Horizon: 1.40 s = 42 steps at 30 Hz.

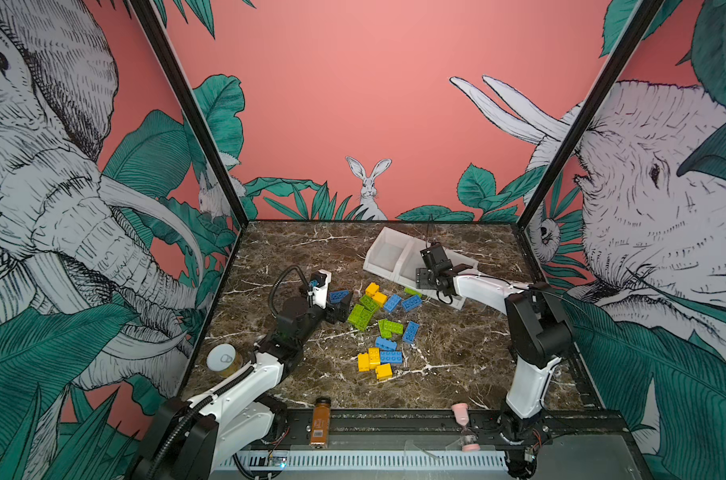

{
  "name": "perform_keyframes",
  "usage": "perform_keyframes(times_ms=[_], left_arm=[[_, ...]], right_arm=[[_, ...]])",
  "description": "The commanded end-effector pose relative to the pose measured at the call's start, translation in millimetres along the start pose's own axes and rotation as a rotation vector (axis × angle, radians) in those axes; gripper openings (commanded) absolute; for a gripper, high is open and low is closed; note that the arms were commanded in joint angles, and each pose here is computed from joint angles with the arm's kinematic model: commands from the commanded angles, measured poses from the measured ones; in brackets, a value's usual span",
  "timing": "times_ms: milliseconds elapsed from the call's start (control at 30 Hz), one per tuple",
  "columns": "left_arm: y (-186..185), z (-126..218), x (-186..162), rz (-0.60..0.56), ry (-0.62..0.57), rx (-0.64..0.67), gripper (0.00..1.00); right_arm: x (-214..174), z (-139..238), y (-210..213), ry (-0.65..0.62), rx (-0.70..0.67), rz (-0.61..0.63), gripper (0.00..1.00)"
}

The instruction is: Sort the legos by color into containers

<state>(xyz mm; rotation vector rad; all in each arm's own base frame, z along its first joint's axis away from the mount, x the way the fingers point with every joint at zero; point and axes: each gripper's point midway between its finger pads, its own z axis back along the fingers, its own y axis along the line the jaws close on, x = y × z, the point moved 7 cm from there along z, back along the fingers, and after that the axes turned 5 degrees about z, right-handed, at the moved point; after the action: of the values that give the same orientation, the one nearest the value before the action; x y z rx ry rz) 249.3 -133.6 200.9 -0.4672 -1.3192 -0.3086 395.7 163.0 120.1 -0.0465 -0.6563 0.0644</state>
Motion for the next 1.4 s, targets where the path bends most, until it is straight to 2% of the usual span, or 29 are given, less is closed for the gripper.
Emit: perform_keyframes(times_ms=[0, 267, 467, 600, 767, 933, 1200, 1367], left_arm=[[4, 2, -5, 0.012, 0.009, 0.036, 0.99], [5, -1, -8, 0.011, 0.029, 0.04, 0.99], [2, -4, -10, 0.026, 0.034, 0.017, 0.99], [4, -4, -10, 0.026, 0.038, 0.03, 0.99], [4, -3, -9, 0.026, 0.035, 0.03, 0.99], [5, -3, -9, 0.028, 0.036, 0.036, 0.99], [7, -5, -13, 0.033, 0.056, 0.054, 0.99], [7, -6, -13, 0.036, 0.058, 0.055, 0.99]], right_arm=[[10, -7, -3, -0.016, -0.007, -0.042, 0.72], [38, -17, 5, -0.023, -0.008, 0.101, 0.46], [58, -36, 14, 0.0, 0.006, 0.186, 0.34], [68, -43, 19, -0.007, 0.03, 0.23, 0.34], [64, -44, 28, 0.011, 0.09, 0.225, 0.29], [49, -35, 36, -0.005, 0.145, 0.256, 0.19], [23, -6, 39, 0.021, 0.102, 0.217, 0.2], [21, -7, 39, 0.014, 0.077, 0.191, 0.21]])
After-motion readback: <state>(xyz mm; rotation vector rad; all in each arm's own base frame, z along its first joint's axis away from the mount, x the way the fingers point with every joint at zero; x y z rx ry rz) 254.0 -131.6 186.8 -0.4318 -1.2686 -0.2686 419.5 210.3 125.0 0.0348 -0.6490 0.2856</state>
